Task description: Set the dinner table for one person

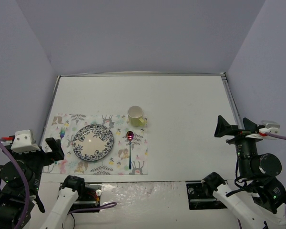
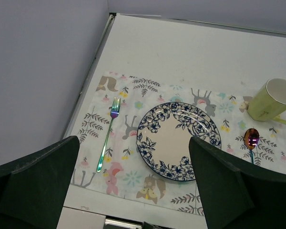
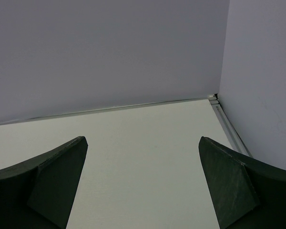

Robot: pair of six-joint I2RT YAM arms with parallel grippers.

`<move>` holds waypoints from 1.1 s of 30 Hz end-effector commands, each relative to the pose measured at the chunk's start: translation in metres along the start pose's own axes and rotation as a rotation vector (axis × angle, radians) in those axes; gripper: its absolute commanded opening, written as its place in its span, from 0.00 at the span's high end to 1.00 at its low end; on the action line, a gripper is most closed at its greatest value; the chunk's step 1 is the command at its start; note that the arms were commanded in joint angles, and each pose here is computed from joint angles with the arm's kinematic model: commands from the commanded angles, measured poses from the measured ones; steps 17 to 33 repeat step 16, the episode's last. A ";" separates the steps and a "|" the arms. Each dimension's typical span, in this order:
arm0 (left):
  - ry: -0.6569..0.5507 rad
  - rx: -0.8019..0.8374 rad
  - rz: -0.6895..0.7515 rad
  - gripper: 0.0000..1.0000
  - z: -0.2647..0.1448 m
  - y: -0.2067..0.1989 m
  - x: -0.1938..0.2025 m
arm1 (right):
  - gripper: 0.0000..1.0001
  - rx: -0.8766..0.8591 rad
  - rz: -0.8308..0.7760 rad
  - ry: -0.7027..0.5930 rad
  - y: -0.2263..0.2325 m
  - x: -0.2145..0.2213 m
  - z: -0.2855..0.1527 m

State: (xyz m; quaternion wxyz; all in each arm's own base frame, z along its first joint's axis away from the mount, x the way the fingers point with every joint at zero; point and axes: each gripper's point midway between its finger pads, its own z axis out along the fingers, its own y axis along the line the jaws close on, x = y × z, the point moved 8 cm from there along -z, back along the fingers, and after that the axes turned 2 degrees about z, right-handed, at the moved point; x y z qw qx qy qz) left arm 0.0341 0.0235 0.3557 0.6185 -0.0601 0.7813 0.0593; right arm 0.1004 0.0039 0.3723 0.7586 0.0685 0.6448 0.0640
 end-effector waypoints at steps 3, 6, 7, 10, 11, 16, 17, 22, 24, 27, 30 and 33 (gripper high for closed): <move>-0.015 0.001 -0.026 0.03 0.006 -0.003 -0.008 | 0.00 0.005 -0.004 -0.047 -0.001 -0.008 0.001; -0.014 0.003 -0.027 0.03 0.006 -0.003 -0.007 | 0.00 0.003 -0.006 -0.046 0.000 -0.008 0.002; -0.015 0.002 -0.027 0.03 0.005 -0.003 -0.007 | 0.00 0.002 -0.008 -0.045 0.000 -0.008 0.002; -0.016 -0.004 -0.027 0.03 0.005 -0.003 -0.006 | 0.00 0.006 -0.012 -0.045 0.000 -0.008 0.002; -0.015 -0.004 -0.026 0.03 0.005 -0.003 -0.006 | 0.00 0.004 -0.013 -0.044 0.000 -0.009 0.003; -0.013 -0.002 -0.026 0.03 0.007 -0.003 -0.004 | 0.00 0.007 -0.022 -0.041 0.000 -0.009 0.004; -0.013 -0.002 -0.026 0.03 0.007 -0.003 -0.004 | 0.00 0.007 -0.022 -0.041 0.000 -0.009 0.004; -0.013 -0.002 -0.026 0.03 0.007 -0.003 -0.004 | 0.00 0.007 -0.022 -0.041 0.000 -0.009 0.004; -0.013 -0.002 -0.026 0.03 0.007 -0.003 -0.004 | 0.00 0.007 -0.022 -0.041 0.000 -0.009 0.004; -0.013 -0.002 -0.026 0.03 0.007 -0.003 -0.004 | 0.00 0.007 -0.022 -0.041 0.000 -0.009 0.004; -0.013 -0.002 -0.026 0.03 0.007 -0.003 -0.004 | 0.00 0.007 -0.022 -0.041 0.000 -0.009 0.004; -0.013 -0.002 -0.026 0.03 0.007 -0.003 -0.004 | 0.00 0.007 -0.022 -0.041 0.000 -0.009 0.004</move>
